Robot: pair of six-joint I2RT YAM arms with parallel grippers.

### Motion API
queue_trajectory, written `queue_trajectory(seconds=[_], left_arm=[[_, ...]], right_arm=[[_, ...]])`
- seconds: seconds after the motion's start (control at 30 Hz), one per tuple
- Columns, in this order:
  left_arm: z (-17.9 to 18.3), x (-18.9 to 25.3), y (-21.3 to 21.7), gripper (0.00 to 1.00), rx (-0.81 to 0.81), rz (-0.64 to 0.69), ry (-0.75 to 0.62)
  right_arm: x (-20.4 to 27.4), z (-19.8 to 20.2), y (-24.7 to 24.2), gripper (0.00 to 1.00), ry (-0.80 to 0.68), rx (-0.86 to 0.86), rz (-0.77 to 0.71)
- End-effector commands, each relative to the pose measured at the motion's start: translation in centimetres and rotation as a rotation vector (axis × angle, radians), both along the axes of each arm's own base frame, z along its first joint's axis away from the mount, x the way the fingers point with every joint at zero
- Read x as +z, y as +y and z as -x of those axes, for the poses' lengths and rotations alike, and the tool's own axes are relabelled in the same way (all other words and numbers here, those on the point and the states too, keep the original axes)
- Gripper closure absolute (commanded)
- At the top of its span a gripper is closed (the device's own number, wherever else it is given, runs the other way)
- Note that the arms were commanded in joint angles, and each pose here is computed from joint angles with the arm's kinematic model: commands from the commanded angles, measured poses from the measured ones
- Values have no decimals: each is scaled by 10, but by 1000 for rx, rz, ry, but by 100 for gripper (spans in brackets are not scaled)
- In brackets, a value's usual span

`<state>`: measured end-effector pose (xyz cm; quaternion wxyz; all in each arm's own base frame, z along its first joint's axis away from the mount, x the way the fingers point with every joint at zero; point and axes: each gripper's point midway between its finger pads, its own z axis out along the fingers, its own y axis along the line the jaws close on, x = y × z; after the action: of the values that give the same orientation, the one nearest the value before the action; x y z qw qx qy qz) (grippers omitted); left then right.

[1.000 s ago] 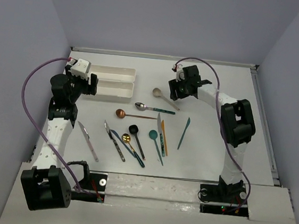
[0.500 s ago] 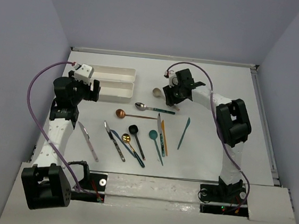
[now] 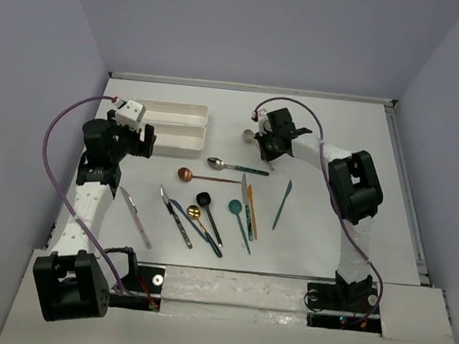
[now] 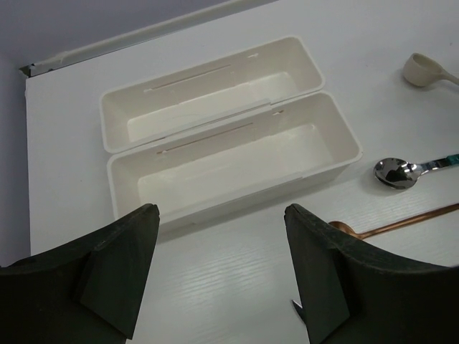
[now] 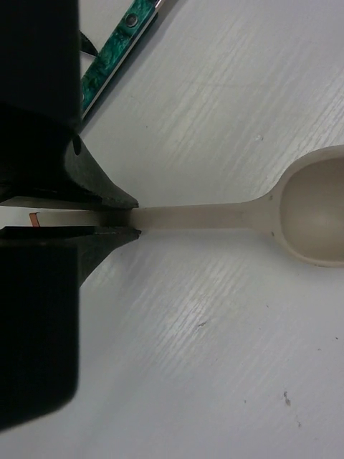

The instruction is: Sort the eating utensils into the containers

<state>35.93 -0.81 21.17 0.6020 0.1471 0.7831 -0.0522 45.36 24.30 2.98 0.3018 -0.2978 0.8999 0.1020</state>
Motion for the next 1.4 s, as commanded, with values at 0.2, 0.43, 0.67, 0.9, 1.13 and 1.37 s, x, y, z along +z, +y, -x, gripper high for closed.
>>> queue_trajectory(seconds=[0.2,0.43,0.67,0.9,1.13,1.37], left_arm=[[11,31,-19,21,-109,12,-97],[23,52,-52,26,-284,111,-101],[36,82,-68,17,-363,160,-143],[37,99,-49,21,-249,78,-218],[30,63,-74,22,-334,313,-52],[16,82,-90,26,-349,391,-110]], right_arm=[[138,-9,11,100,-441,-103,-87],[220,23,94,100,-688,-56,-247],[227,43,183,100,-681,91,-305],[209,52,201,100,-666,169,-241],[220,57,209,100,-659,123,-295],[225,65,234,100,-652,161,-361]])
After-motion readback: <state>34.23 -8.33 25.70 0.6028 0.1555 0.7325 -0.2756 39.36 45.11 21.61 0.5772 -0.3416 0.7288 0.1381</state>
